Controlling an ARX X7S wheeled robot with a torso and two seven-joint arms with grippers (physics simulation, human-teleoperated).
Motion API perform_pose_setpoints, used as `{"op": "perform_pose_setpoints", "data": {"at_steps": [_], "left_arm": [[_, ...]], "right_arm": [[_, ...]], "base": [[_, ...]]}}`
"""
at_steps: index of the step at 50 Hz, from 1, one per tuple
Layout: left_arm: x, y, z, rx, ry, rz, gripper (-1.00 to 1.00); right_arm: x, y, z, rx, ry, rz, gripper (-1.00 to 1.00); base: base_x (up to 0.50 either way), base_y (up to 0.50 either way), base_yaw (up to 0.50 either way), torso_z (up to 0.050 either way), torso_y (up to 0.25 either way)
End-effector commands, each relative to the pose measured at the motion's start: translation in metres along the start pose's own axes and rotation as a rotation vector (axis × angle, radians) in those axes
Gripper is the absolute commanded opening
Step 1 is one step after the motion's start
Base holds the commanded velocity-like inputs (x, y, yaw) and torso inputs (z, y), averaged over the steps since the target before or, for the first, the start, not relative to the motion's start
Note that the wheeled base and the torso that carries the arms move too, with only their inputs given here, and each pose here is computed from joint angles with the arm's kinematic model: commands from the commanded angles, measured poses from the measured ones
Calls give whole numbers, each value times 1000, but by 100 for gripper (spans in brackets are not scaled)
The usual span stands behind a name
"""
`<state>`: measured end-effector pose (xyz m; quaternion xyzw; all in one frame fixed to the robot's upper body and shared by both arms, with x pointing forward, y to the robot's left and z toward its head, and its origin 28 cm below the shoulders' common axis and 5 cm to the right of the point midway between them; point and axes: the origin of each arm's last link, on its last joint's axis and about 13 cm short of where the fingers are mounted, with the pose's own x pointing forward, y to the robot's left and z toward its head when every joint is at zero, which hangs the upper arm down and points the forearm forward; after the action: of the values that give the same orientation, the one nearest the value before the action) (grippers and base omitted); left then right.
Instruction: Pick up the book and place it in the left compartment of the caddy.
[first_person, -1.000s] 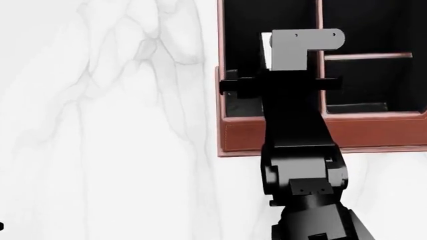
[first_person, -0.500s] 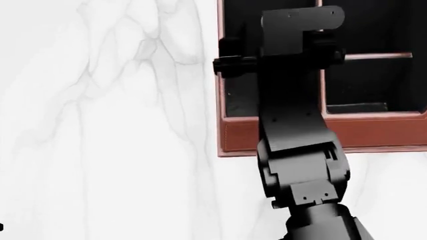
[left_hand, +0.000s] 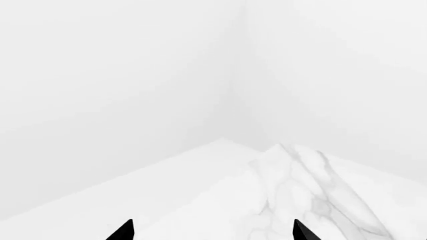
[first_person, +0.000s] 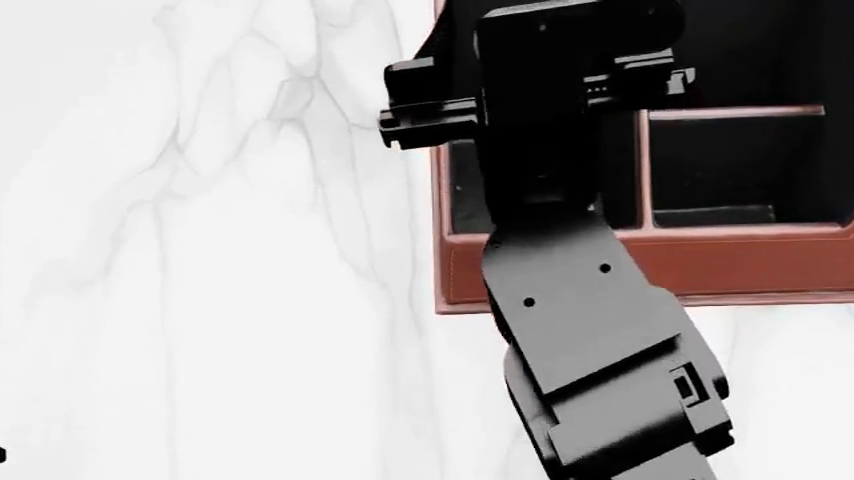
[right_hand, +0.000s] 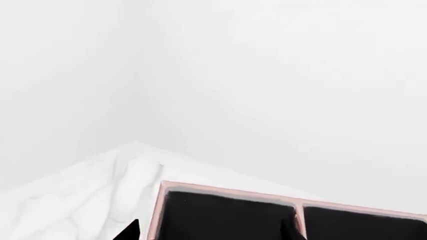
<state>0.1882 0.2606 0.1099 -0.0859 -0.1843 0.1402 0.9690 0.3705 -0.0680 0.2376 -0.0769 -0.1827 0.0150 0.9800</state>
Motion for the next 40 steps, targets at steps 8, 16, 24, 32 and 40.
{"op": "perform_pose_setpoints", "data": {"at_steps": [8,16,24,32,40], "left_arm": [[-4,-1,4,8,-17,-38,100],[-5,-1,4,7,-18,-40,100],[-5,-2,4,9,-20,-43,100],[-9,-5,7,4,-52,-62,100],[-12,-5,11,-17,-107,-44,100]], "right_arm": [[-44,13,37,-96,-196,3,100],[-46,13,36,-105,-207,-3,100],[-47,12,36,-105,-216,-9,100],[-52,9,36,-88,-251,-67,100],[-61,9,37,-97,-295,-75,100]], "base": [[0,0,0,0,0],[0,0,0,0,0],[0,0,0,0,0],[0,0,0,0,0],[0,0,0,0,0]]}}
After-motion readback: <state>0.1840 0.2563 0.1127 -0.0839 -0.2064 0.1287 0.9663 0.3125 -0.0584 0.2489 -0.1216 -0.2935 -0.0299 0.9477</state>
